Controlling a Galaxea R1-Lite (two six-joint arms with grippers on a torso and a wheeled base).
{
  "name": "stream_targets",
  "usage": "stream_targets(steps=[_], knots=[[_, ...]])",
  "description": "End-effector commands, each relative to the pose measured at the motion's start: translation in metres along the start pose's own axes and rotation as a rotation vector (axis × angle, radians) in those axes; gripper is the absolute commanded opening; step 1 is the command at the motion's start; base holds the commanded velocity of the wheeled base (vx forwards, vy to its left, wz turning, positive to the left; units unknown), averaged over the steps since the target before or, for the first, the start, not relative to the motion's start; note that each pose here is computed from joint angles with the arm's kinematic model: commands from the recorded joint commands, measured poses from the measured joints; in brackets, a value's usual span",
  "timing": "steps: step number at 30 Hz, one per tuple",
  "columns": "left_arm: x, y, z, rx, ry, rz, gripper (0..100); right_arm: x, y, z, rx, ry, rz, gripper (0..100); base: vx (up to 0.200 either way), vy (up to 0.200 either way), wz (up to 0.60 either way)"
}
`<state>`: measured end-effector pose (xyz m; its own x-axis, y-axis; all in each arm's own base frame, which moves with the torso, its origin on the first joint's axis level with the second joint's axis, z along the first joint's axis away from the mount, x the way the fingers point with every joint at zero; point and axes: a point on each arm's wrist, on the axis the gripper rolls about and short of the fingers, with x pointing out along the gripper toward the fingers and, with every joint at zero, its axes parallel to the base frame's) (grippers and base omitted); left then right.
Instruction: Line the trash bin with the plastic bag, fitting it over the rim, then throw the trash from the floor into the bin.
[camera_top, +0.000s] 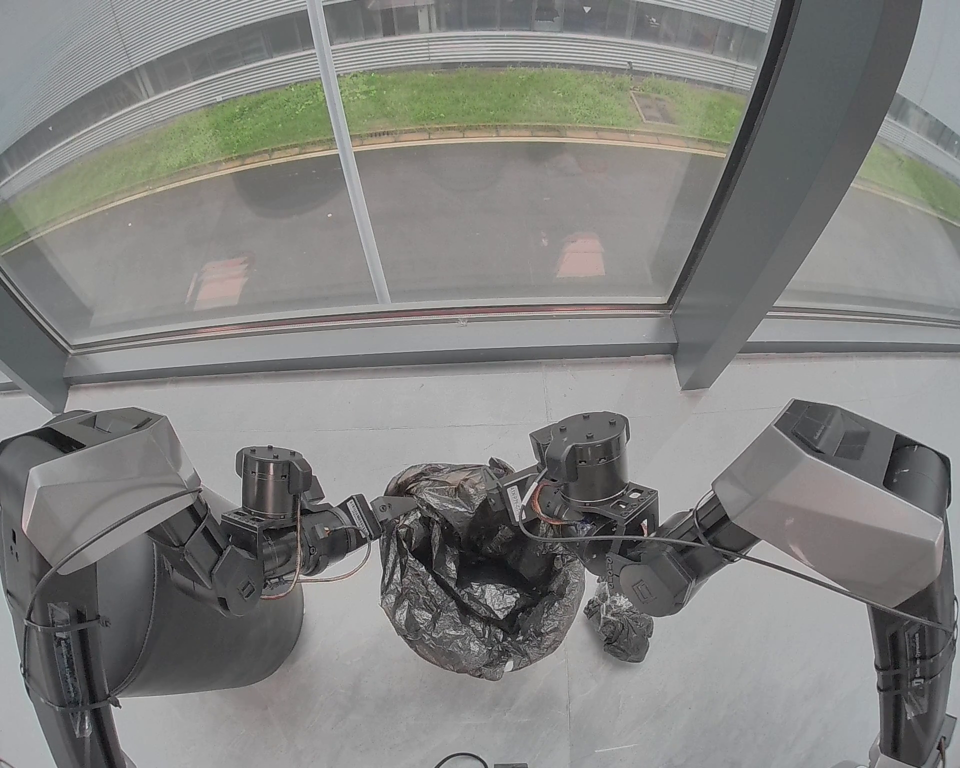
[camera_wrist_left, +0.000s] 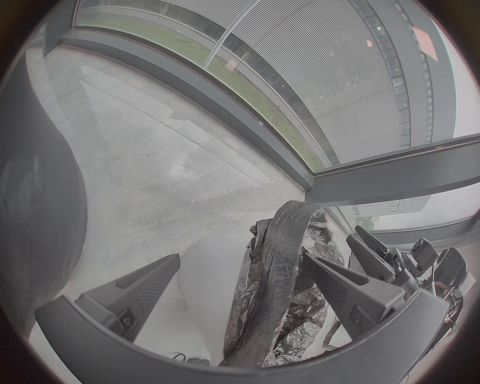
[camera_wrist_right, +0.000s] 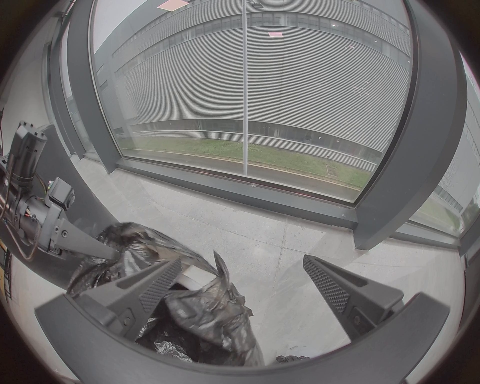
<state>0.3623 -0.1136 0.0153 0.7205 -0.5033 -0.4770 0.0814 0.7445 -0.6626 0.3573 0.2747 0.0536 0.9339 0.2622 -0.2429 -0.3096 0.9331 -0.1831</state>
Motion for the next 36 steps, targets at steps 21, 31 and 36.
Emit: stream_targets(steps=[21, 31, 36], knots=[[-0.003, 0.006, -0.004, 0.025, 0.004, 0.032, 100, 0.004, 0.03, 0.002, -0.033, -0.003, 0.066, 100, 0.0, 0.0, 0.0], [-0.01, 0.02, 0.005, 0.005, -0.074, 0.139, 100, 0.004, 0.028, 0.003, -0.024, -0.007, 0.064, 100, 0.0, 0.0, 0.0], [-0.008, 0.029, 0.002, -0.005, -0.062, 0.16, 100, 0.005, 0.029, 0.0, -0.025, -0.001, 0.063, 100, 0.0, 0.0, 0.0]])
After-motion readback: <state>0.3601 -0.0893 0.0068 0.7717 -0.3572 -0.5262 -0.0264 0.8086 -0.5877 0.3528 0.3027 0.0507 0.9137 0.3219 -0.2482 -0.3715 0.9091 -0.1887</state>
